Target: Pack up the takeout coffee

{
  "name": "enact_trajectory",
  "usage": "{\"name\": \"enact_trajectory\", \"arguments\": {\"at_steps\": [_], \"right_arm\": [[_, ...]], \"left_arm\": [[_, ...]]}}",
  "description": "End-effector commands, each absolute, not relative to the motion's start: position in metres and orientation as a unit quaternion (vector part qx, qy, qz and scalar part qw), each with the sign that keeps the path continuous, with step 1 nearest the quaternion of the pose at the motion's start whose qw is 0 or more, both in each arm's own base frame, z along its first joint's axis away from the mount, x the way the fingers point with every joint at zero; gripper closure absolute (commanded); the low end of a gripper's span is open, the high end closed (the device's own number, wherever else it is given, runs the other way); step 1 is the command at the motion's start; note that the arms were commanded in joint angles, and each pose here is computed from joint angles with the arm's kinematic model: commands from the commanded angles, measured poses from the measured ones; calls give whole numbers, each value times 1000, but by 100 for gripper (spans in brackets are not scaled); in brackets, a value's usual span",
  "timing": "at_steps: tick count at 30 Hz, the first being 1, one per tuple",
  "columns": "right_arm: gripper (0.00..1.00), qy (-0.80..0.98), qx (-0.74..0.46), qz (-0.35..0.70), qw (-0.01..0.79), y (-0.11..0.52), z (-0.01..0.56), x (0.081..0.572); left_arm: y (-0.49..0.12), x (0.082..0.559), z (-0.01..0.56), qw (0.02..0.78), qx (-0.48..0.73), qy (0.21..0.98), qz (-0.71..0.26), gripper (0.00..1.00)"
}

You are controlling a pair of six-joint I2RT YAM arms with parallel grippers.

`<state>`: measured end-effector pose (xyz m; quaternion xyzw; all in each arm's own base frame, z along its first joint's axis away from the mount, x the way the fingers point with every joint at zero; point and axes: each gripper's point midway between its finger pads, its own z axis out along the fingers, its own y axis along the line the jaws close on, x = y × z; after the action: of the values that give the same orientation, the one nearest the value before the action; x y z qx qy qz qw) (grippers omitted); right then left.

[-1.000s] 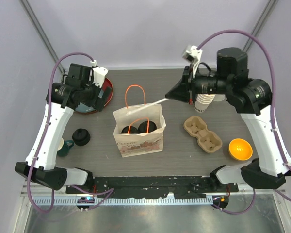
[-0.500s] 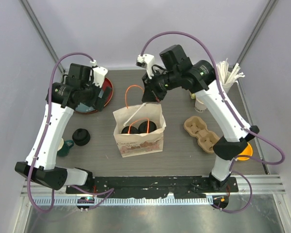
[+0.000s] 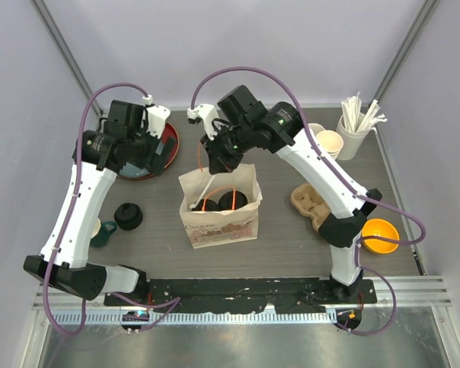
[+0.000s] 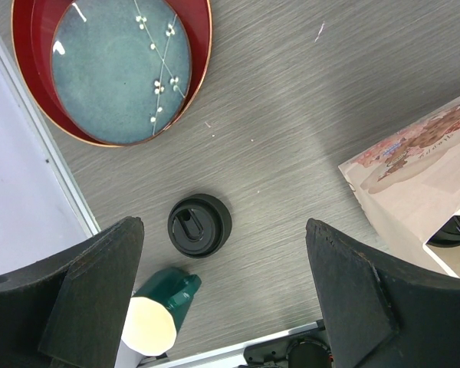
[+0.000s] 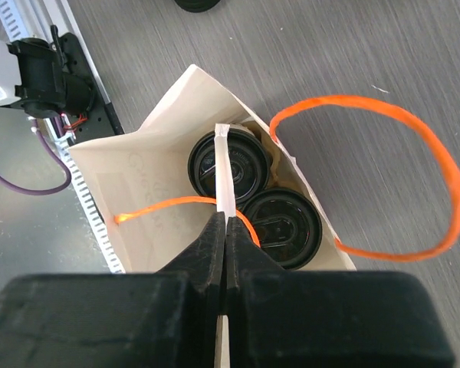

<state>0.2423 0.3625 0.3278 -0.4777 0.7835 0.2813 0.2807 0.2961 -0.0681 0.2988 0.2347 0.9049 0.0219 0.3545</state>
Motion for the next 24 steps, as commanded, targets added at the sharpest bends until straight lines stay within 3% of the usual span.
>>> {"name": "enact_trajectory", "arguments": {"at_steps": [1, 5, 7, 8, 11, 18, 24], "right_arm": [[93, 772, -476, 281, 314, 372, 340, 249], [82, 769, -481, 283, 313, 379, 337, 248], [67, 764, -482, 286, 319, 379, 340, 248], [46, 762, -482, 286, 324, 379, 343, 248], [16, 746, -474, 296, 361, 378, 366, 249], [12, 723, -406, 268, 491, 339, 438, 264], [12, 740, -218, 187, 609, 203, 483, 312]], "left_arm": [[-66, 297, 306, 371, 229, 900, 24, 9], [-67, 297, 305, 370, 230, 900, 24, 9], [-67, 297, 305, 370, 232, 899, 24, 9], [-66, 297, 305, 370, 231, 900, 24, 9], [-67, 297, 303, 368, 234, 900, 23, 9], [-67, 296, 303, 368, 235, 900, 23, 9], [-66, 297, 303, 369, 234, 899, 25, 9]]}}
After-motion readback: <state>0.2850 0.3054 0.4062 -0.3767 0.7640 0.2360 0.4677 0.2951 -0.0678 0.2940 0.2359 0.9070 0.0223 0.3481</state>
